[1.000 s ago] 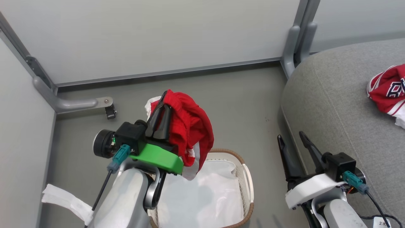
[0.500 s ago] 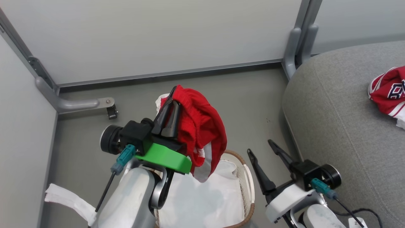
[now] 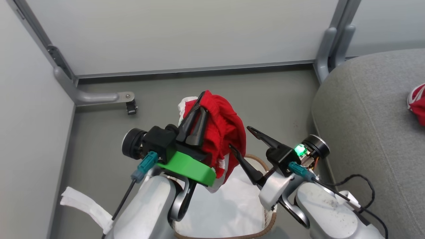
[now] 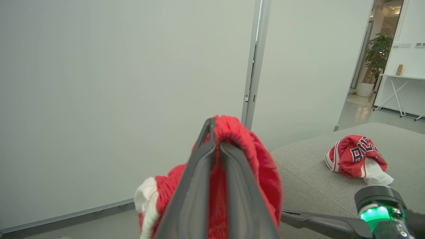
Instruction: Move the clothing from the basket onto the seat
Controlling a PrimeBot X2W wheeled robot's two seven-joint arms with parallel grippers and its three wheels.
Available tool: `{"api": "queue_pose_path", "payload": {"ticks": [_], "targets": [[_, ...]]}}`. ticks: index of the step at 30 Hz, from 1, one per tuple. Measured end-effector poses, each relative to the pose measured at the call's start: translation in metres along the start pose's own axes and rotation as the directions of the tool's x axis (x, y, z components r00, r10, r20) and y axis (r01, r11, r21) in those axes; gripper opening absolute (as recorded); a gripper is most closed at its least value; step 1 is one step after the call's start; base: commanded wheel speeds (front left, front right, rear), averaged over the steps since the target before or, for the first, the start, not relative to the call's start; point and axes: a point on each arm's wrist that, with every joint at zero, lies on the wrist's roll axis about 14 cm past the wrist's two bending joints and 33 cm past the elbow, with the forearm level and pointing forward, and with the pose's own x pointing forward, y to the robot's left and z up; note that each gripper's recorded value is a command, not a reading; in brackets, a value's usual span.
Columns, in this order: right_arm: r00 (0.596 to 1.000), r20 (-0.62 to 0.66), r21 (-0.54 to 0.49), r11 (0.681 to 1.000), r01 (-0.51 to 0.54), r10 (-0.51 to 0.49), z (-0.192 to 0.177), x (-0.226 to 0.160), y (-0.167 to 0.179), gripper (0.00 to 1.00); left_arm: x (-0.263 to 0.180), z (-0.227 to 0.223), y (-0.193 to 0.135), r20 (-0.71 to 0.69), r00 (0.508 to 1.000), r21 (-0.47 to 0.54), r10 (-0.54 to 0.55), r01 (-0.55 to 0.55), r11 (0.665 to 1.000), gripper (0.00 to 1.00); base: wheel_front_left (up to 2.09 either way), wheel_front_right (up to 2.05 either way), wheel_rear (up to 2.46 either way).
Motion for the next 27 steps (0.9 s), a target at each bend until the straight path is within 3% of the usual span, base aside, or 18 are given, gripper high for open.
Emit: {"api": "queue_pose_path", "payload": {"ticks": [9,10,11,13,22,23,26,27], "targets": [[0.998,-0.035,0.024,0.999,-0.046,0.047,-0.011,0.023,0.017,1.0,-0.002,0.002,-0.006,-0.003,1.0,-0.011,-0.014,0.014,1.0,0.0,0.0,0.0,0.0],[0.998,-0.04,0.033,0.998,-0.044,0.045,-0.012,0.024,0.017,0.93,-0.002,0.002,-0.007,-0.004,1.0,-0.01,-0.016,0.015,1.0,0.0,0.0,0.0,0.0],[0.998,-0.046,0.044,0.998,-0.039,0.041,-0.014,0.025,0.017,0.49,-0.003,0.003,-0.007,-0.004,1.0,-0.012,-0.017,0.017,1.0,0.0,0.0,0.0,0.0],[0.998,-0.048,0.054,0.998,-0.036,0.038,-0.015,0.026,0.017,0.0,-0.004,0.002,-0.007,-0.006,1.0,-0.011,-0.013,0.013,1.0,0.0,0.0,0.0,0.0],[0.998,-0.017,0.121,0.991,0.063,-0.061,-0.01,0.02,-0.006,0.0,-0.005,-0.008,-0.002,-0.035,0.999,-0.003,0.004,-0.004,1.0,0.0,0.0,0.0,0.0],[0.997,-0.014,0.126,0.989,0.08,-0.078,-0.01,0.018,-0.011,0.0,-0.005,-0.011,-0.002,-0.044,0.999,-0.005,0.003,-0.004,1.0,0.11,0.0,0.0,0.0],[0.989,-0.003,0.153,0.977,0.146,-0.147,-0.008,0.007,-0.028,0.0,-0.006,-0.024,-0.006,-0.077,0.997,-0.009,-0.007,0.006,1.0,1.0,0.0,0.0,0.0],[0.986,0.001,0.162,0.973,0.165,-0.167,-0.007,0.004,-0.033,0.0,-0.004,-0.026,-0.006,-0.081,0.997,-0.005,-0.011,0.01,1.0,1.0,0.0,0.0,0.0]]}}
